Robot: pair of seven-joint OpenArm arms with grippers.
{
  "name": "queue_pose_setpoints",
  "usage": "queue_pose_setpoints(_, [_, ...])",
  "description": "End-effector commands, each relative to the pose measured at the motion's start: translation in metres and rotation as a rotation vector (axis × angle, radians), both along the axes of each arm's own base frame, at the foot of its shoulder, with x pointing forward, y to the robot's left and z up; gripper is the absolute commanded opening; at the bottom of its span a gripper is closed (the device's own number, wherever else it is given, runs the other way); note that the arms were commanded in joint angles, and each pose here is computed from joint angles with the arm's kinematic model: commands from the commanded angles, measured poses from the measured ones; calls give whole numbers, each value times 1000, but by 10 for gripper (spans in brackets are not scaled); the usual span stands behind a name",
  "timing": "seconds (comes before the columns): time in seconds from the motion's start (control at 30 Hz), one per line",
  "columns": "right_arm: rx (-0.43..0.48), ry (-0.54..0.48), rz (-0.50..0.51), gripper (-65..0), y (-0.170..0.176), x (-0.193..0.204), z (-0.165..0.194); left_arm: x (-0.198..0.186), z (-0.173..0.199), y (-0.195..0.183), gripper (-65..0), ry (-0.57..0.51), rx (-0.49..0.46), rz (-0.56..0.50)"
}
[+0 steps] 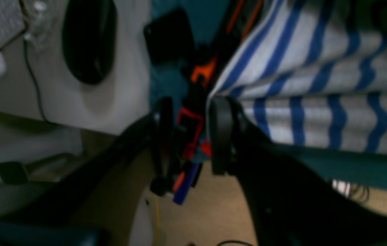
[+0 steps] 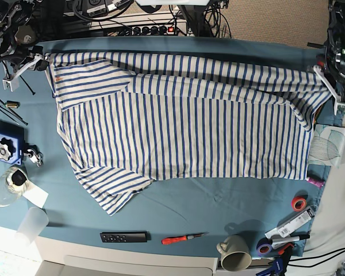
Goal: Fold the T-shirt properly
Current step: 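Release the shirt edge and raise both grippers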
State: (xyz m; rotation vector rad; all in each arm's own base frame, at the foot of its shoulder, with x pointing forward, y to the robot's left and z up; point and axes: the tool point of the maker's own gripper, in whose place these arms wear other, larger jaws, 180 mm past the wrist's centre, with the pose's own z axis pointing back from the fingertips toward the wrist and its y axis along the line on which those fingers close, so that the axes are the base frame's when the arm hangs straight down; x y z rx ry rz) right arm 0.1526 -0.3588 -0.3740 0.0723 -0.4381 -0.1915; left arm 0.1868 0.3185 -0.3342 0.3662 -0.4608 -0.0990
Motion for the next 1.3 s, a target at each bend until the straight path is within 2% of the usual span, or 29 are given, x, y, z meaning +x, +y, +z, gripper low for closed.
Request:
queue_pose_setpoints(0.0, [-35,-29,15,-465,-8,6,12,0,6,3,-401,-12,16,-13])
queue_pose_setpoints(0.1, [-37,-28,19,-423,-8,6,12,-9,0,0,-329,-3,5,-30])
queue_pose_setpoints(0.17, [-37,-29,20,-420,-8,6,12,-13,-2,-1,-308,4,4,-34])
queue_pose_setpoints(0.53, [-37,-29,20,-420,-8,6,12,-18,-3,6,-308,20,44,-31])
queue_pose_setpoints(0.67, [-37,-29,20,-420,-8,6,12,-19,-4,1,-308,-20,37,-64])
queue_pose_setpoints(0.87, [-37,-29,20,-420,-8,6,12,-15,-1,3,-308,-45,33,-28])
queue_pose_setpoints(1.0, [-37,-29,20,-420,-8,6,12,-3,9,12,-308,-84,96,-21])
queue_pose_setpoints(1.17, [-38,-29,20,-420,-8,6,12,3,8,3,-308,-100,41,-22])
queue_pose_setpoints(1.27, [-37,-29,20,-420,-8,6,12,-5,3,2,-241,-56,21,-4])
